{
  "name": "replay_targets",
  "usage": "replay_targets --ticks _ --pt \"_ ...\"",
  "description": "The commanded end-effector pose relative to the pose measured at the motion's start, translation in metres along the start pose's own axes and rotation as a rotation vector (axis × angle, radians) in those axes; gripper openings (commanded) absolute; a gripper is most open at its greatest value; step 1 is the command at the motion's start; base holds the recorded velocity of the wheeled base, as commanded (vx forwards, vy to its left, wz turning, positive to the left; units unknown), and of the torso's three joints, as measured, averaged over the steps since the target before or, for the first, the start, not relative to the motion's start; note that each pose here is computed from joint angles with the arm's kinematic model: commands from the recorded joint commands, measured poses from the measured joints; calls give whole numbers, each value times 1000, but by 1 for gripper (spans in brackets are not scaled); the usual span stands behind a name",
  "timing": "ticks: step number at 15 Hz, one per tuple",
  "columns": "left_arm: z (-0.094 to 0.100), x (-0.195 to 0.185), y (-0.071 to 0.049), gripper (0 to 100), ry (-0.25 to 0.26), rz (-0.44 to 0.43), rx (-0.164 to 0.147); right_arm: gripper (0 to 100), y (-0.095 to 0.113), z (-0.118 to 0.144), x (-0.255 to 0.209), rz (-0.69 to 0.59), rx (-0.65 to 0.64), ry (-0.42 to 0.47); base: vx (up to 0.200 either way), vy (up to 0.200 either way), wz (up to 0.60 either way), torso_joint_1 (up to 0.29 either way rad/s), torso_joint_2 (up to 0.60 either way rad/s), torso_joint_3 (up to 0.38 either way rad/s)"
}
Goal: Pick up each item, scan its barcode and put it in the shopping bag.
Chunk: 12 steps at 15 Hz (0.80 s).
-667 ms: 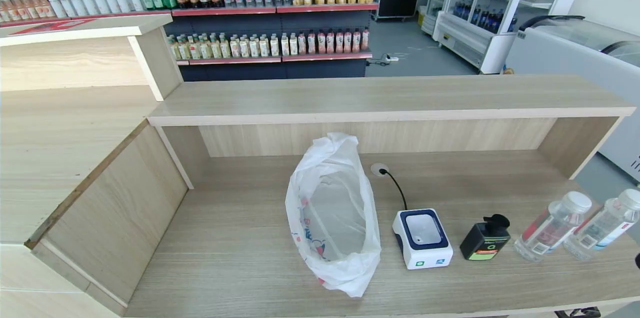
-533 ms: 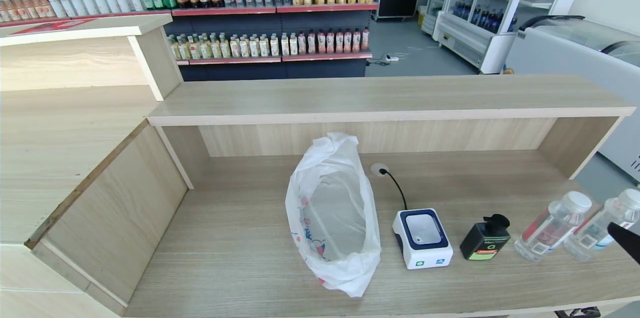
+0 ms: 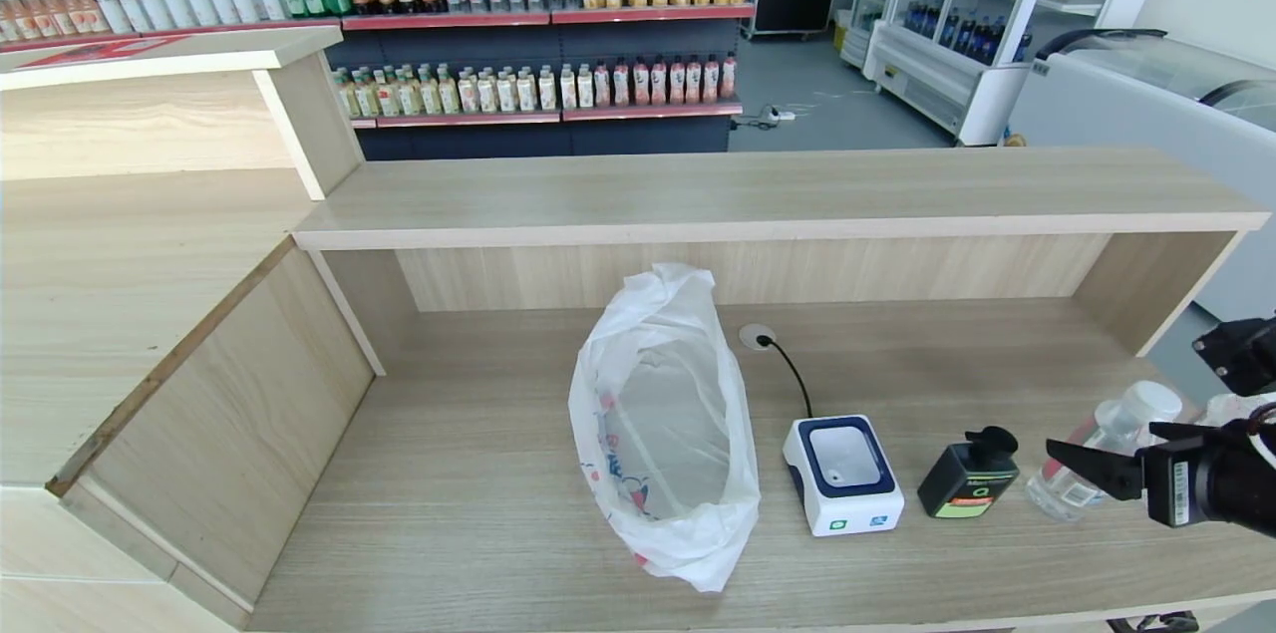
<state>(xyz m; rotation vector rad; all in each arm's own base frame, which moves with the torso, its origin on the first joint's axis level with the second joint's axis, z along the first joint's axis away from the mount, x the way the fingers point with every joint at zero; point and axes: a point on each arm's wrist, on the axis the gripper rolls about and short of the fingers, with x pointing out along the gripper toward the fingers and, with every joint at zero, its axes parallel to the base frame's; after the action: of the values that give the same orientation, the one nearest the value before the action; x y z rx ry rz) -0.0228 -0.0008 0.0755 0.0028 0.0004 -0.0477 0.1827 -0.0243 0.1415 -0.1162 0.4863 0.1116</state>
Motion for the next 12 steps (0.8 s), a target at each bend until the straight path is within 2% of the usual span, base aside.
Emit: replay_targets --ticks 1,4,8,12 --pt "0 0 0 100 0 0 0 100 -4 -13 21 18 17 101 0 0 0 0 0 0" --pt "0 0 0 100 1 0 0 100 -6 -19 42 74 0 108 0 0 0 0 0 0" --pt "0 0 0 100 1 0 0 100 -8 -27 64 194 -92 113 0 0 0 0 0 0" --pt "0 0 0 100 1 0 0 100 -12 -32 64 199 -151 121 0 0 0 0 0 0"
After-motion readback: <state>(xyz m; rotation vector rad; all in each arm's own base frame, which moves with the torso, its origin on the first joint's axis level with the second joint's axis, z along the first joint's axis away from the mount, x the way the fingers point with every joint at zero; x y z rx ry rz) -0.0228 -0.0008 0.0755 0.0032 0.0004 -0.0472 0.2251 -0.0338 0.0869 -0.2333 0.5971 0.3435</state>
